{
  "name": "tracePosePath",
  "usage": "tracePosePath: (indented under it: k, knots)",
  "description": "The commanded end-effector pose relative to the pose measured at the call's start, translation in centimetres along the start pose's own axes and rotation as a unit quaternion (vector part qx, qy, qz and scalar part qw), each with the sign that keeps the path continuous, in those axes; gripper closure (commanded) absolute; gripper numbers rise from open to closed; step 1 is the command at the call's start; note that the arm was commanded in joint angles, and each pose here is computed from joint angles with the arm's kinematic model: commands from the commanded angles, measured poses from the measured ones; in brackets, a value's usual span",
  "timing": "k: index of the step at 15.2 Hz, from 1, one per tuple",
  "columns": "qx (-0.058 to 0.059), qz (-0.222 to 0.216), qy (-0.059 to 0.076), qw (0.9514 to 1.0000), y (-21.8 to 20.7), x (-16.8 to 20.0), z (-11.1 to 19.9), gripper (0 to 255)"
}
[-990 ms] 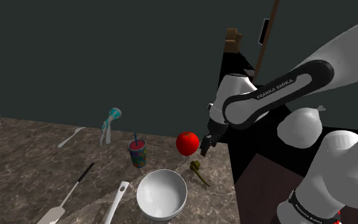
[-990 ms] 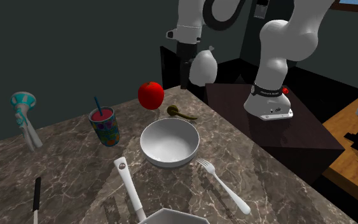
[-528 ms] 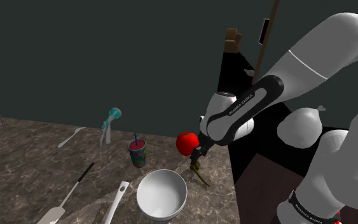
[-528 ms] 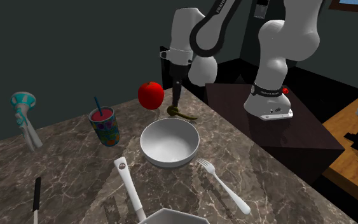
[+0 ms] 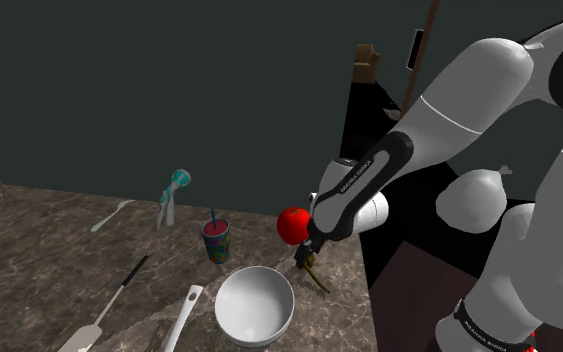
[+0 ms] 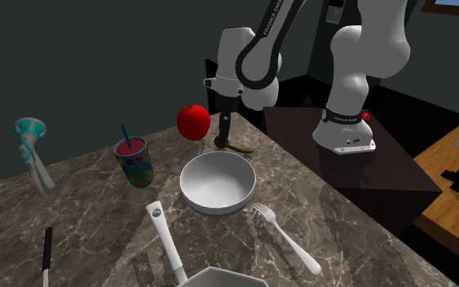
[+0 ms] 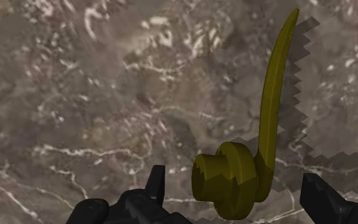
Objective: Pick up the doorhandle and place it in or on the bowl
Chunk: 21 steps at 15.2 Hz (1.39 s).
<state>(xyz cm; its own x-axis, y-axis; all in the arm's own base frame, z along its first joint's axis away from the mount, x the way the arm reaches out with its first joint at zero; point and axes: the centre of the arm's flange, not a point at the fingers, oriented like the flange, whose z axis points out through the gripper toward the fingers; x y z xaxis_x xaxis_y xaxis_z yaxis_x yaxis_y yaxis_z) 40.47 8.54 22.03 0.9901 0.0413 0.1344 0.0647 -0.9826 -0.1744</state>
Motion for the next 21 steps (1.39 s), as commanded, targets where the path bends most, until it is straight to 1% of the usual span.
tracePosePath:
  k: [1,6,7,16,21]
  knots:
    - [0.000,0.000,0.000,1.0000,0.0,-0.1,0.3,0]
    - [0.000,0.000,0.000,1.0000,0.0,-0.1,0.3,0]
    - [0.000,0.000,0.000,1.0000,0.0,-0.1,0.3,255]
    - [0.000,0.000,0.000,1.0000,0.0,-0.1,0.3,255]
    - [0.000,0.000,0.000,1.0000,-0.5,0.3,-2.3,255]
